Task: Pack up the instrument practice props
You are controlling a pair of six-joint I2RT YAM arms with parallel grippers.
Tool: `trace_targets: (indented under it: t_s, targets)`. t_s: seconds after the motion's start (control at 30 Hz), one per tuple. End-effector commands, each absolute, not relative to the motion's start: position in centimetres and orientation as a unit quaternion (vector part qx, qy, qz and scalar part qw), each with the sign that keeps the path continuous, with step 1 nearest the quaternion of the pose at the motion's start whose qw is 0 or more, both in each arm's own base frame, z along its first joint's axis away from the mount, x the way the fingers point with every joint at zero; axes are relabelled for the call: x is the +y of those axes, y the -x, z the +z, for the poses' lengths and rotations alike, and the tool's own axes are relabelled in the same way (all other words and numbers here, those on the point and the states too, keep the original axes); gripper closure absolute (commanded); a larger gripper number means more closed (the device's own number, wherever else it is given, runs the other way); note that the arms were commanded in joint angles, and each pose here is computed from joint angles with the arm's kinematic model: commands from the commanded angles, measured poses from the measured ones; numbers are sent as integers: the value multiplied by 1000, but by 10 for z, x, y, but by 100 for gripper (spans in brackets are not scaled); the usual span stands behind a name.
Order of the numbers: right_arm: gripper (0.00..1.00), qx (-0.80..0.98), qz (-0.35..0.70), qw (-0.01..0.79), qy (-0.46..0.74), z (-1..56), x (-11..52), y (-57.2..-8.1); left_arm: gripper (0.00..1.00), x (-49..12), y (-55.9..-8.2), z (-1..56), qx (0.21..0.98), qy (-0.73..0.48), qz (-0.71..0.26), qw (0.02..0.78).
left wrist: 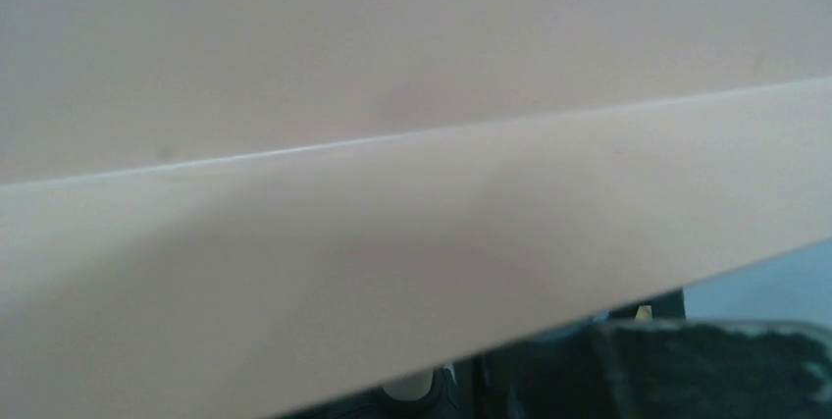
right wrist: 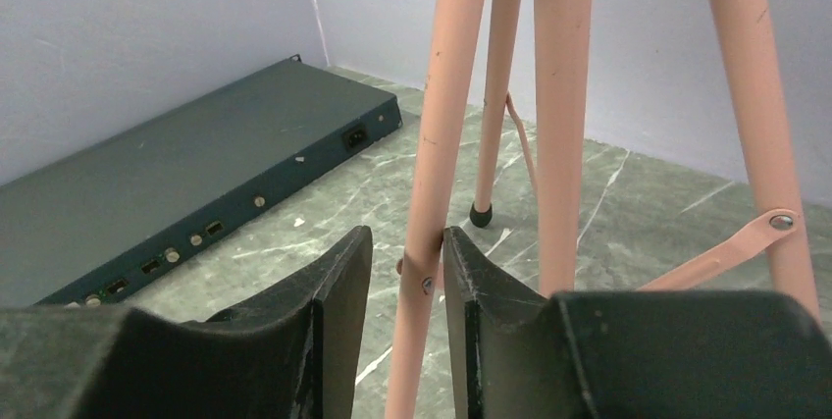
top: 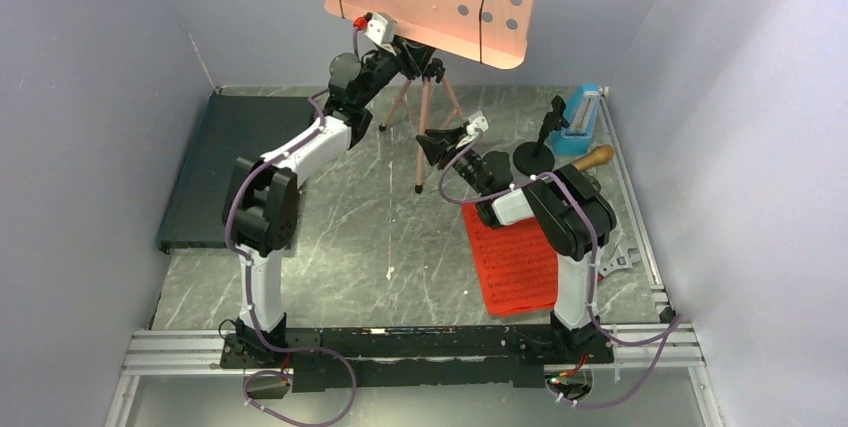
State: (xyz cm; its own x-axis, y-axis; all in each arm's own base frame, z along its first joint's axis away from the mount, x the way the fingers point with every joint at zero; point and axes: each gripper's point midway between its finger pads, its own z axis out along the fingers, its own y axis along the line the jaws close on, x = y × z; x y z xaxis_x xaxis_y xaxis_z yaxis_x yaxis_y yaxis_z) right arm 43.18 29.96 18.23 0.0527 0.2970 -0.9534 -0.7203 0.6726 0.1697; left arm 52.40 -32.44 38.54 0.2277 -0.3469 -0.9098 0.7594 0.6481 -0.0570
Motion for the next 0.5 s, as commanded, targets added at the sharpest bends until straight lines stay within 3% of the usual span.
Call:
trace_targets:
  t_s: [0.0,0.07,0.23,0.47]
  targets:
    - [66,555,369,724,178,201,302,-432,63,-325,-508,434,441,-210,-376,788]
    - [70,552,367,725,185,201,303,-432,74,-325,-503,435,440,-213,-380,785]
    - [97,530,368,736,206,218,306,-431,96,-323,-486,441,441,-230,-377,781]
    - [100,489,373,754,229,253,310,-425,97,-319,-461,449,443,-243,-361,784]
